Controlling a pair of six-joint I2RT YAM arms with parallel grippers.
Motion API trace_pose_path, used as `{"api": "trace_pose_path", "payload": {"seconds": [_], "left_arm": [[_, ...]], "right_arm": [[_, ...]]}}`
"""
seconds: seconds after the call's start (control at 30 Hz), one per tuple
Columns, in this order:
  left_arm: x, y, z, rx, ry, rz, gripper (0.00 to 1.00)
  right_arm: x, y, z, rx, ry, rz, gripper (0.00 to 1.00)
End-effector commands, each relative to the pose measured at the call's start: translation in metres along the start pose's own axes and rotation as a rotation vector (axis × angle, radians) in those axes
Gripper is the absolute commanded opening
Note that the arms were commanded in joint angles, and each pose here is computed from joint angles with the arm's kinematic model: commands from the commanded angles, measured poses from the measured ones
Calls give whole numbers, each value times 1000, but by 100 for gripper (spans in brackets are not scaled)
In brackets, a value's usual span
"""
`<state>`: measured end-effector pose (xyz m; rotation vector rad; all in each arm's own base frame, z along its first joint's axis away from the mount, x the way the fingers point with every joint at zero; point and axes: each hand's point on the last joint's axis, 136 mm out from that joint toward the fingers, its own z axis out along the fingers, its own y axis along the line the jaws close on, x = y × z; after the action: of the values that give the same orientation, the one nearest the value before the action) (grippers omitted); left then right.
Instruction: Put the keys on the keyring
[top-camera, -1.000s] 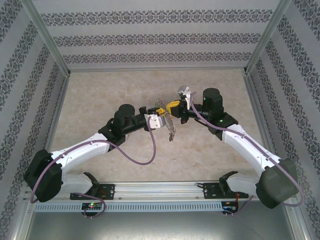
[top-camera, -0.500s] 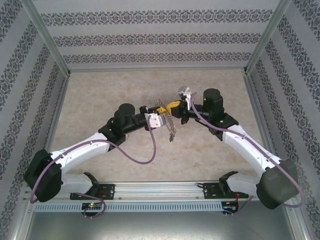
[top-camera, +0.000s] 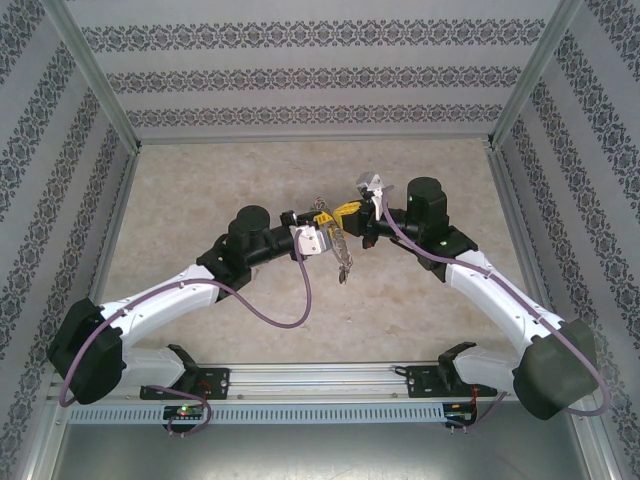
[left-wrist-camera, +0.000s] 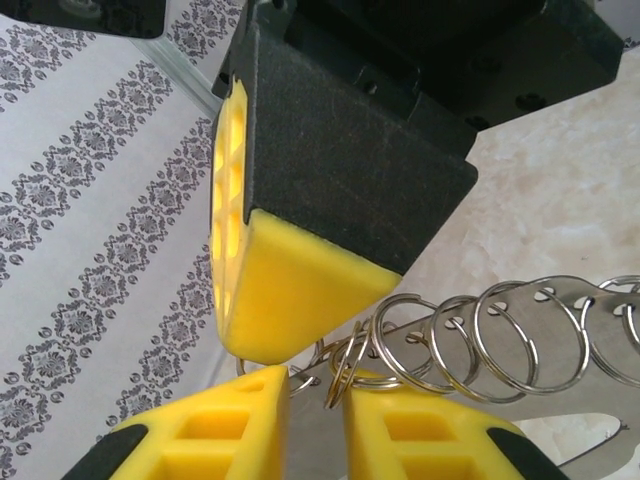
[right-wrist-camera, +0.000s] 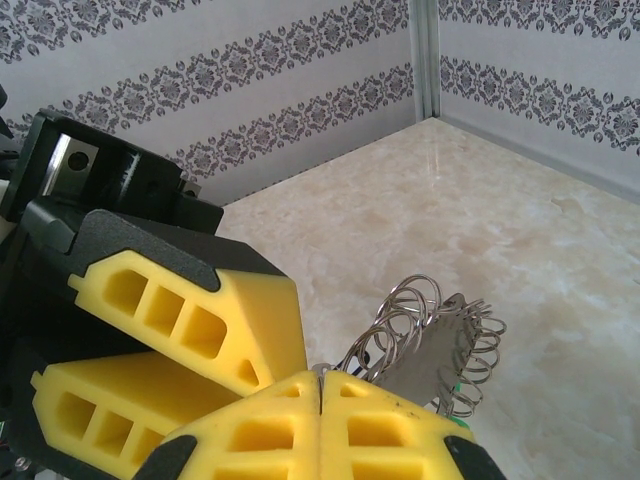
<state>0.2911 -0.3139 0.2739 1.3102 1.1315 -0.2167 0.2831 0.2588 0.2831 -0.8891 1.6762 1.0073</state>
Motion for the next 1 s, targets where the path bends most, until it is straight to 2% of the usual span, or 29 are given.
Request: {"api": "trace_pose_path", "payload": {"seconds": [0.0,0.43,0.63,0.77,0.97], "left_arm": [[-14,1,2,20,-32,12,20],[-7,-7,6,53,-17,6,17],[-11,-5,5,52,-28,13,11],[-10,-6,6,56,-23,17,0],[-12,-3,1,48,-14,27,0]], "right_arm": [[-14,15,-4,-43,-47,-51,0],[-15,19,-3,-56,-47,-57,0],[-13,18,-2,-56,-41,-55,0],[-11,17,-1,-54,-38,-52,0],[-2,12,-2,-30,-15,-60,0]]}}
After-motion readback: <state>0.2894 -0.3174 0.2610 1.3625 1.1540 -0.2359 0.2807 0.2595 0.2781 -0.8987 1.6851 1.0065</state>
